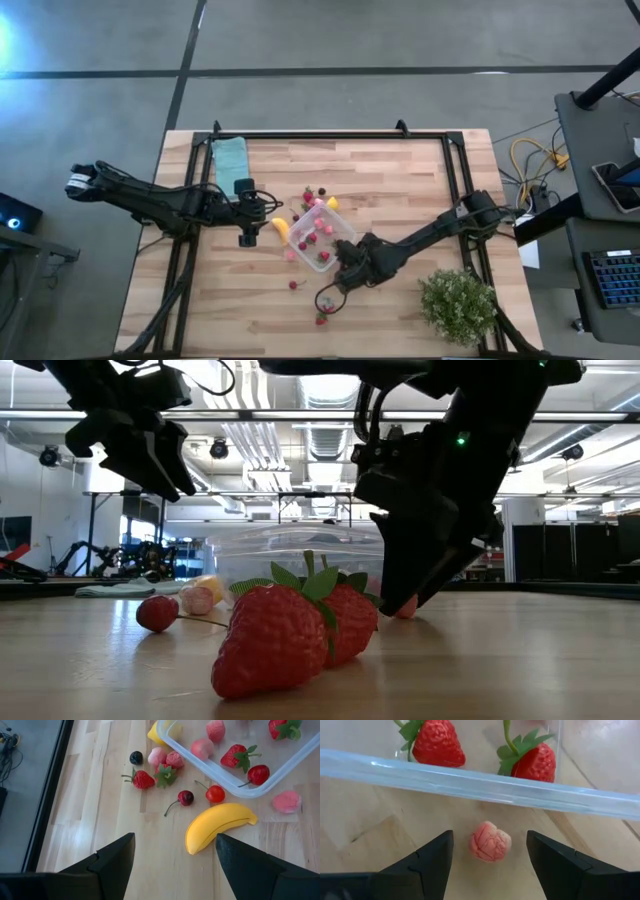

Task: Pick and placing Produce into tupperware
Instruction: Put the pink peach into the transparent container

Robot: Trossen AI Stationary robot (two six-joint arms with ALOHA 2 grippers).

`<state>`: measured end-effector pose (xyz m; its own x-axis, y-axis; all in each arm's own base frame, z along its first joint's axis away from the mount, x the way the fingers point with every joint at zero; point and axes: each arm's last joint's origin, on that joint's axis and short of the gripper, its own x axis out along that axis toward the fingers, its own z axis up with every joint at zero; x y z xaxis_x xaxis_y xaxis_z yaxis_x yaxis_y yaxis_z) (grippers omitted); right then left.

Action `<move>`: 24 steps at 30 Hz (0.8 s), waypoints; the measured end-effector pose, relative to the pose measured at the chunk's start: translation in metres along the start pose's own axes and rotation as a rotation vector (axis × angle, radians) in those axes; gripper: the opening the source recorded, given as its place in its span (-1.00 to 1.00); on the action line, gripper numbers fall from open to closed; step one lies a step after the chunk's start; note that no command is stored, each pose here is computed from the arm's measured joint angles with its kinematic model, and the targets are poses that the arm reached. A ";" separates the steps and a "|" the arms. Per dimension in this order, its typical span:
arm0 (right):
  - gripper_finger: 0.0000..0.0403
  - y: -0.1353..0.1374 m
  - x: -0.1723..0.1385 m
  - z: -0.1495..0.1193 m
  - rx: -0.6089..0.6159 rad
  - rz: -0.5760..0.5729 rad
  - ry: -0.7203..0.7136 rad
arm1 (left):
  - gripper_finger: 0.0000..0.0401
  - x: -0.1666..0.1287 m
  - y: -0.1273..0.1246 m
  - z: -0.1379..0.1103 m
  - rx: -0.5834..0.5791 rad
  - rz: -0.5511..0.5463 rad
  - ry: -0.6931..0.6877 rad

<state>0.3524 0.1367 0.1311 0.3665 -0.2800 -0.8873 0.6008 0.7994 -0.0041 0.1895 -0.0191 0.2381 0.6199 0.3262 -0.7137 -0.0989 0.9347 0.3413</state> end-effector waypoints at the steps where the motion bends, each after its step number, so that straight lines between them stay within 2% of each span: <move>1: 0.19 0.000 0.000 0.000 -0.001 -0.001 0.002 | 0.31 0.000 0.000 0.000 0.000 0.000 0.000; 11: -0.02 0.000 0.000 0.000 -0.002 -0.002 0.006 | 0.31 0.000 0.000 0.000 0.000 0.000 0.000; 24: -0.39 -0.001 0.000 -0.001 -0.011 -0.011 0.009 | 0.31 0.000 0.000 0.000 -0.001 0.000 0.000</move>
<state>0.3516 0.1364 0.1305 0.3538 -0.2838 -0.8912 0.5970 0.8020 -0.0183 0.1895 -0.0191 0.2381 0.6196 0.3259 -0.7141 -0.0995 0.9350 0.3404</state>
